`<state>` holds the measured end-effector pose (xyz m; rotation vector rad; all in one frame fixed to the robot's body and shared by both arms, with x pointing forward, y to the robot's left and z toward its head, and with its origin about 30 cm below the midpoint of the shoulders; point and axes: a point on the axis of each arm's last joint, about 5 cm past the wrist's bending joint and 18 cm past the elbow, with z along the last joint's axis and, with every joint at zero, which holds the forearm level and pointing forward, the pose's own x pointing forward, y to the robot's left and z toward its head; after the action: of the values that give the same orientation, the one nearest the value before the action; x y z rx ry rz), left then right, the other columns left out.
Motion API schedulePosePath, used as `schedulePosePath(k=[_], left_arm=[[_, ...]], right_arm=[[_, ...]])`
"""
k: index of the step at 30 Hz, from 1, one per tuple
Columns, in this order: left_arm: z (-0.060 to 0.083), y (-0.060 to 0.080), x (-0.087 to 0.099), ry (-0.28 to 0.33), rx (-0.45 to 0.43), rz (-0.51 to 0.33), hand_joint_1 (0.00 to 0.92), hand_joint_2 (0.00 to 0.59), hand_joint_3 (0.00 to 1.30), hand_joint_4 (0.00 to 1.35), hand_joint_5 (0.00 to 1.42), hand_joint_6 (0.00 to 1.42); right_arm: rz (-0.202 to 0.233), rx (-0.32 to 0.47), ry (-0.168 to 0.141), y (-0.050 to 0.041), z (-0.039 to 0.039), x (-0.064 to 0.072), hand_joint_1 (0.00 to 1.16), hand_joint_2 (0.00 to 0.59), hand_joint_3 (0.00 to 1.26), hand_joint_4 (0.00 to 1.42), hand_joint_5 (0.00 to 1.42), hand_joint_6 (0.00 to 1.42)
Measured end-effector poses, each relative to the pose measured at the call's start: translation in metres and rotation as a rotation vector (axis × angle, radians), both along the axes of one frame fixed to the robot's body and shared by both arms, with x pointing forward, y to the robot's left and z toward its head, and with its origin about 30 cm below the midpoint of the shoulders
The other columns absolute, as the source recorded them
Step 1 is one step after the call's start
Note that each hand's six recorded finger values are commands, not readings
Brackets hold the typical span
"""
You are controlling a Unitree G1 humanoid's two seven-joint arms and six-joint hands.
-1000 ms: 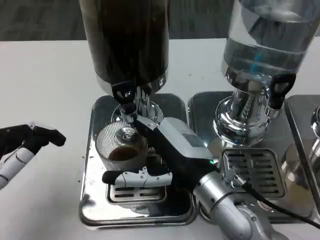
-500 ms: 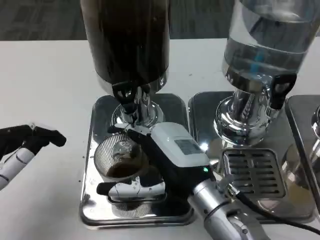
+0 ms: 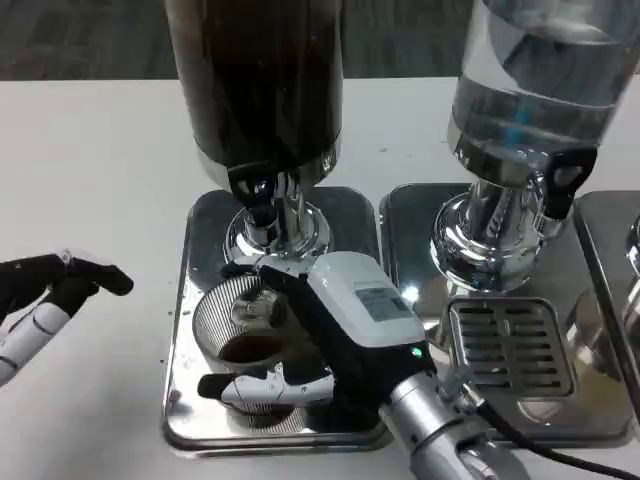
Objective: Grasp the cup under the faucet to collect the drink, then remove the cup.
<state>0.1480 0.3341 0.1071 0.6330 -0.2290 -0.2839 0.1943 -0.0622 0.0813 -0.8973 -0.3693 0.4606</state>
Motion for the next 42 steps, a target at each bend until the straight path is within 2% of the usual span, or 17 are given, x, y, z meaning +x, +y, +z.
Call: schedulePosePath(k=[8,22,34,42], left_arm=[[0.001,0.001,0.000,0.000,0.003,0.000,0.000,0.210,0.58,0.49,0.37,0.42],[0.005,0.002,0.005,-0.016,0.013,-0.007,0.000,0.209,0.57,0.48,0.37,0.42],[0.006,0.002,0.008,-0.009,0.016,-0.020,0.000,0.203,0.56,0.48,0.37,0.43],[0.005,0.002,0.008,-0.002,0.015,-0.023,0.000,0.201,0.55,0.48,0.38,0.44]], right_arm=[[-0.015,0.015,-0.015,0.0004,-0.0009,-0.001,0.45,0.142,0.37,0.52,0.82,1.17],[-0.056,0.036,-0.041,-0.0014,-0.0054,-0.007,0.43,0.157,0.41,0.54,0.86,1.20],[-0.105,0.030,-0.050,-0.0065,-0.0039,-0.011,0.42,0.158,0.41,0.55,0.86,1.20],[-0.143,0.027,-0.051,-0.0150,-0.0033,-0.013,0.45,0.171,0.43,0.56,0.87,1.20]])
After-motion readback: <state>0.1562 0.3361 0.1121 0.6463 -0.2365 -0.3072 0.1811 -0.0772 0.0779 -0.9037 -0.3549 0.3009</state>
